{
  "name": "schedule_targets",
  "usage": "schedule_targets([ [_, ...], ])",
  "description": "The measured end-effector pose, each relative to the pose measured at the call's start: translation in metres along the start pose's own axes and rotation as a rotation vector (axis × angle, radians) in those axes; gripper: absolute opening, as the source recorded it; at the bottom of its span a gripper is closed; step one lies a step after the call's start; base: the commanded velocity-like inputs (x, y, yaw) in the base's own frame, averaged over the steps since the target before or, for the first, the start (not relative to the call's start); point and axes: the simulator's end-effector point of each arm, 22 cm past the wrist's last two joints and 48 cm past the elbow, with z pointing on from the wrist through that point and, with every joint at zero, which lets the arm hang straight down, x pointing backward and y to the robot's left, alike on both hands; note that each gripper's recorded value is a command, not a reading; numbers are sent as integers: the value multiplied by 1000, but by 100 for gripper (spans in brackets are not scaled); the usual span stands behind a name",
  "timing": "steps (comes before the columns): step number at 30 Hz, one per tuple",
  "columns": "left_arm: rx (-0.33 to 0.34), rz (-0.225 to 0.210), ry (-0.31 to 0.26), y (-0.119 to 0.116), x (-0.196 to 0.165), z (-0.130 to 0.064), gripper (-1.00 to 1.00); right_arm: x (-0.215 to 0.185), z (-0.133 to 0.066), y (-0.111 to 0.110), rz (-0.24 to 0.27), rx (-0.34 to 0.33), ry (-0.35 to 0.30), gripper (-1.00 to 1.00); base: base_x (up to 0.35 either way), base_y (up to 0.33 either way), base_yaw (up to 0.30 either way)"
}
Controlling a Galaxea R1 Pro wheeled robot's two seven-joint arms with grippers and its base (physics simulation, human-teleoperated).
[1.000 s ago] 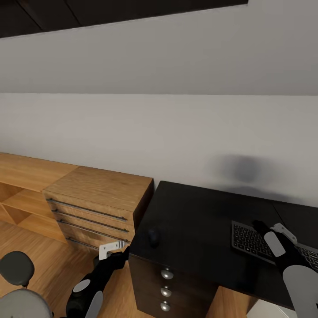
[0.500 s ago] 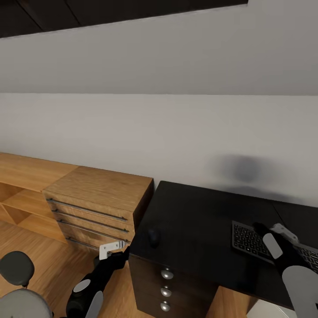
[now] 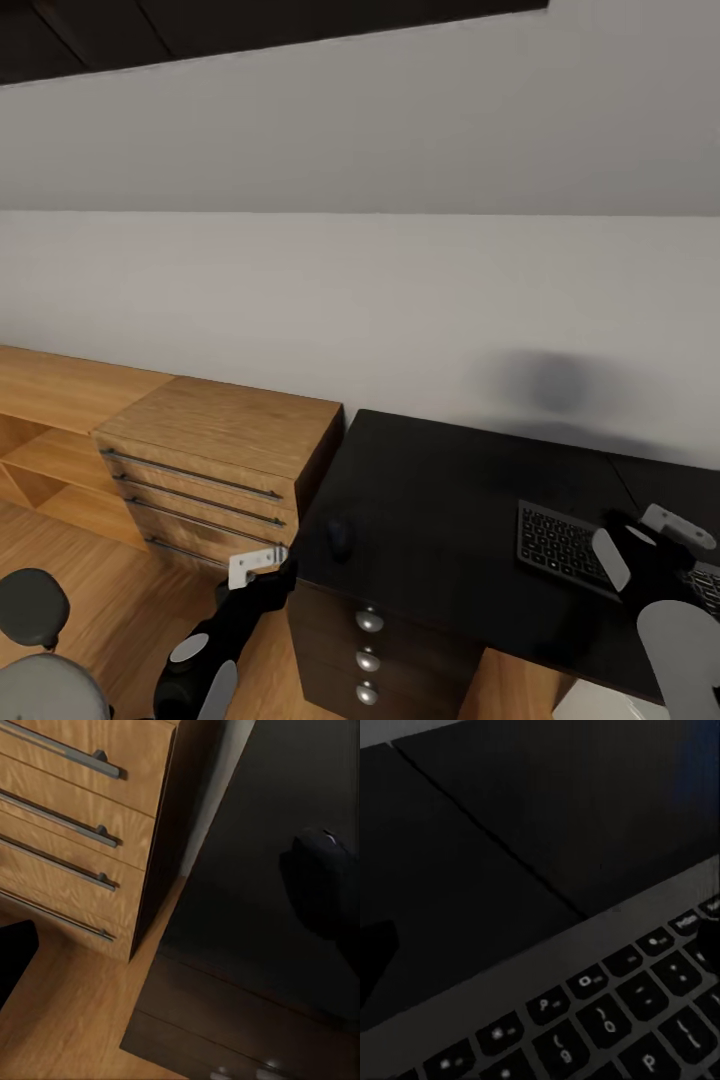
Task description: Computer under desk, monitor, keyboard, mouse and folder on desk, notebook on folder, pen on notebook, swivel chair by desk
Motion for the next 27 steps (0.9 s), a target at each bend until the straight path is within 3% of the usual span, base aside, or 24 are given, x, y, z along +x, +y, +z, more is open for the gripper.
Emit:
schedule_targets([
  [10,13,-3,-18,-5,-9,-3,100,-3,7,-15,-23,24,-3,100,0,-10,0],
  [14,17,-6,-27,-6,-13,-4,100,5,12,-27,-38,41,23,100,0,0,0],
  [16,17,-7,-31,-7,-15,-5,100,23,17,-37,-69,46,78,100,0,0,0],
  [20,17,-8,-34,-7,-17,-5,100,34,18,-40,-82,42,112,100,0,0,0],
  [27,17,-9,-41,-6,-15,-4,100,38,23,-43,-93,39,118,100,0,0,0],
])
